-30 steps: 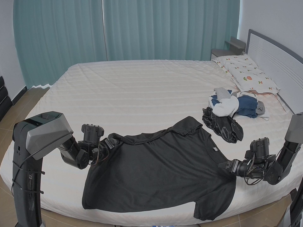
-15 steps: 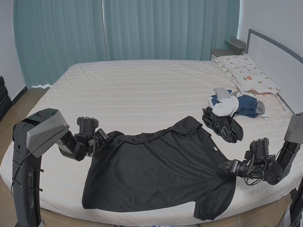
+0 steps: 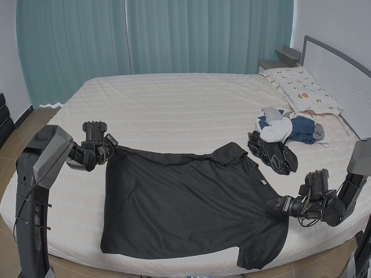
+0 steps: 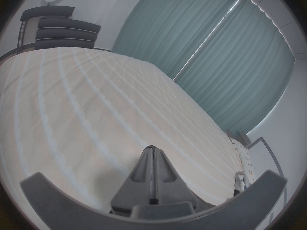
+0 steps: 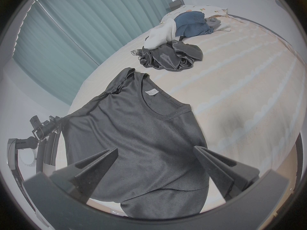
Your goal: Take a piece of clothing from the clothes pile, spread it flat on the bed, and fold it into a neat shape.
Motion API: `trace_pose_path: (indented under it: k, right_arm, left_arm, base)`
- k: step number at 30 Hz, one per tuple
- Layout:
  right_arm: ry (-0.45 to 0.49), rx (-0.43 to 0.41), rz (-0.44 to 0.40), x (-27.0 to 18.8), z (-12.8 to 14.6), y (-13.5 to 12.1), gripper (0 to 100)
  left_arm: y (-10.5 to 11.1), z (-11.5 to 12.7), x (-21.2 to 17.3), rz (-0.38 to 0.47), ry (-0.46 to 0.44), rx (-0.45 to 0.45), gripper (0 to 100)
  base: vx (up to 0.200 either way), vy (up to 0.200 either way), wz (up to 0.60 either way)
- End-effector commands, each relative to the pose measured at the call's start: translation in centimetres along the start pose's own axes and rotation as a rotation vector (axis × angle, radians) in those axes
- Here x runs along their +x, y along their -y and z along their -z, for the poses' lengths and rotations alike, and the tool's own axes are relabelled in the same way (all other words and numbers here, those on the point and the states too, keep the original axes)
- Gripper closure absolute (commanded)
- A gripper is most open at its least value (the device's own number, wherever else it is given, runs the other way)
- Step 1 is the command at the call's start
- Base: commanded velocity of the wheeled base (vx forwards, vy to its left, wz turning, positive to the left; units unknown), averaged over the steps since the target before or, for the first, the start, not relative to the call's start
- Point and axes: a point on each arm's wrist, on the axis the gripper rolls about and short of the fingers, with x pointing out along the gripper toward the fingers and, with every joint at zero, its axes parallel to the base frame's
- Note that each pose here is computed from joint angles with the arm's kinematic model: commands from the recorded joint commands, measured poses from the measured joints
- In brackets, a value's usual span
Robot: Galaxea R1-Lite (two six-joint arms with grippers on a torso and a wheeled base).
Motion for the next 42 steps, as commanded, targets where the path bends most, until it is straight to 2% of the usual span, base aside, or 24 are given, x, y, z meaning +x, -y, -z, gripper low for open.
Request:
trace_pose_path:
  k: [1, 8, 15, 16, 19, 23, 29, 30, 33, 36, 39, 41, 42]
  right_arm:
    - [-0.01, 0.0, 0.006, 0.3, 0.2, 0.1, 0]
    - [-0.007, -0.003, 0.0, 0.3, 0.1, -0.1, 0]
    - [-0.002, 0.0, -0.007, 0.2, 0.1, -0.2, 0]
    - [0.0, 0.0, -0.009, 0.2, 0.0, -0.3, 0]
    - [0.014, -0.003, -0.018, 0.2, -0.3, -0.5, 0]
    - [0.053, -0.009, -0.045, 0.4, -1.0, -1.0, 0]
    - [0.072, -0.027, -0.078, 1.3, -1.6, -2.1, 0]
    - [0.068, -0.029, -0.091, 1.7, -1.5, -2.6, 0]
    - [0.063, -0.007, -0.106, 1.7, -1.2, -3.2, 0]
    - [0.053, 0.001, -0.104, 1.4, -1.0, -3.1, 0]
    - [0.045, 0.004, -0.098, 1.3, -0.7, -2.9, 0]
    - [0.029, 0.007, -0.085, 1.0, -0.2, -2.5, 0]
    - [0.024, 0.007, -0.084, 1.0, -0.1, -2.5, 0]
  left_arm:
    - [-1.9, 0.0, 2.7, -0.035, 0.028, -0.014, 100]
    - [-3.5, 0.8, 5.0, -0.047, 0.045, -0.021, 100]
    - [-4.1, 0.7, 5.3, -0.056, 0.047, -0.029, 100]
    - [-3.9, 0.6, 5.2, -0.052, 0.05, -0.036, 0]
    - [-4.0, 0.5, 5.1, -0.054, 0.047, -0.038, 0]
    - [-3.7, -1.1, 3.7, -0.064, 0.05, -0.046, 0]
    - [-3.8, -2.4, -0.3, -0.057, -0.033, -0.058, 0]
    - [-4.1, -2.7, -2.5, -0.05, -0.08, -0.061, 0]
    - [-4.8, -3.0, -5.3, -0.025, -0.123, -0.07, 0]
    - [-6.4, -1.9, -9.9, 0.01, -0.211, -0.082, 0]
    - [-7.2, -0.7, -12.2, 0.022, -0.26, -0.082, 0]
    - [-8.0, 1.5, -14.9, 0.01, -0.318, -0.071, 0]
    - [-8.1, 1.8, -15.3, 0.009, -0.326, -0.068, 0]
  base:
    - [0.0, 0.0, 0.0]
    - [0.0, 0.0, 0.0]
    - [0.0, 0.0, 0.0]
    - [0.0, 0.0, 0.0]
    - [0.0, 0.0, 0.0]
    - [0.0, 0.0, 0.0]
    - [0.0, 0.0, 0.0]
    - [0.0, 0.0, 0.0]
    - [0.0, 0.0, 0.0]
    - [0.0, 0.0, 0.0]
    - [0.0, 0.0, 0.0]
    - [0.0, 0.0, 0.0]
    - [0.0, 0.0, 0.0]
